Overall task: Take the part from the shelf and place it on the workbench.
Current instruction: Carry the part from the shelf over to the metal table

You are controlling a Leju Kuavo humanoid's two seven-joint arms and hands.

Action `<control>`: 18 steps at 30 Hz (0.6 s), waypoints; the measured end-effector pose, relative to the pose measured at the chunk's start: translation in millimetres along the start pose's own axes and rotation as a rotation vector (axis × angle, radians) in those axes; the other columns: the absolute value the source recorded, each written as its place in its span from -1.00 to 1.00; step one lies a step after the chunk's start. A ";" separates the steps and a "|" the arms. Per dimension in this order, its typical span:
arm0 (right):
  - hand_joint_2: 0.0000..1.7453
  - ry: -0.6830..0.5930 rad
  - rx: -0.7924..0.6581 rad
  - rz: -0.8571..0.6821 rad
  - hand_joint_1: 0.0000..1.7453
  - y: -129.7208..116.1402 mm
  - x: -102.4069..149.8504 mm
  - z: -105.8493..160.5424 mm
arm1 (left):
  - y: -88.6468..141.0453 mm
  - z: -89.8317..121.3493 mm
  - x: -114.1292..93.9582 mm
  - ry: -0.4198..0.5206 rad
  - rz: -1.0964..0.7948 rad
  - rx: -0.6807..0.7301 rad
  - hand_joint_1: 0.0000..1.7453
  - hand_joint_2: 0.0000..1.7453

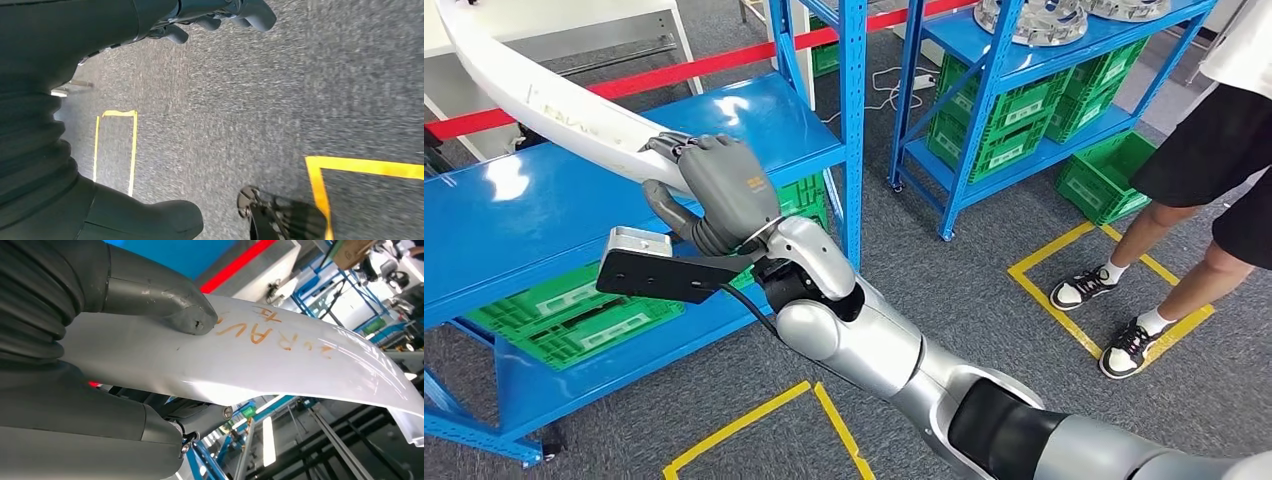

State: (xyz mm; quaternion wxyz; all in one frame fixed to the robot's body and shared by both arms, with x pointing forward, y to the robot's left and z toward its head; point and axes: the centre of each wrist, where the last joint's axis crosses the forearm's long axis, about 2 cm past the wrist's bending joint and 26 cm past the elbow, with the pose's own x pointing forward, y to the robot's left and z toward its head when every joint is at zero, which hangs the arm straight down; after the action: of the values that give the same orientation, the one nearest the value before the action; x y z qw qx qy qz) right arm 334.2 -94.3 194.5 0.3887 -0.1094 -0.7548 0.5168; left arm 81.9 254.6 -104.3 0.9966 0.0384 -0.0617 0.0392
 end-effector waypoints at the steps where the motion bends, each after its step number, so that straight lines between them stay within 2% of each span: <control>1: 1.00 0.003 0.001 0.000 1.00 1.2 -0.2 1.2 | 0.1 0.0 0.4 -0.003 -0.003 -0.003 -1.00 1.00; 18: 1.00 0.018 0.023 -0.008 1.00 8.4 0.7 7.4 | 5.2 -1.3 -8.9 -0.009 -0.011 -0.015 -1.00 1.00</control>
State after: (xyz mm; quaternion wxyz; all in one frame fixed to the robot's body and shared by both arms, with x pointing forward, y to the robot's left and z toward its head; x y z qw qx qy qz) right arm 326.6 -95.2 186.3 0.3991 -0.1066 -0.7456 0.5229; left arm 72.9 259.2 -106.4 0.9968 0.0313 -0.0662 0.0331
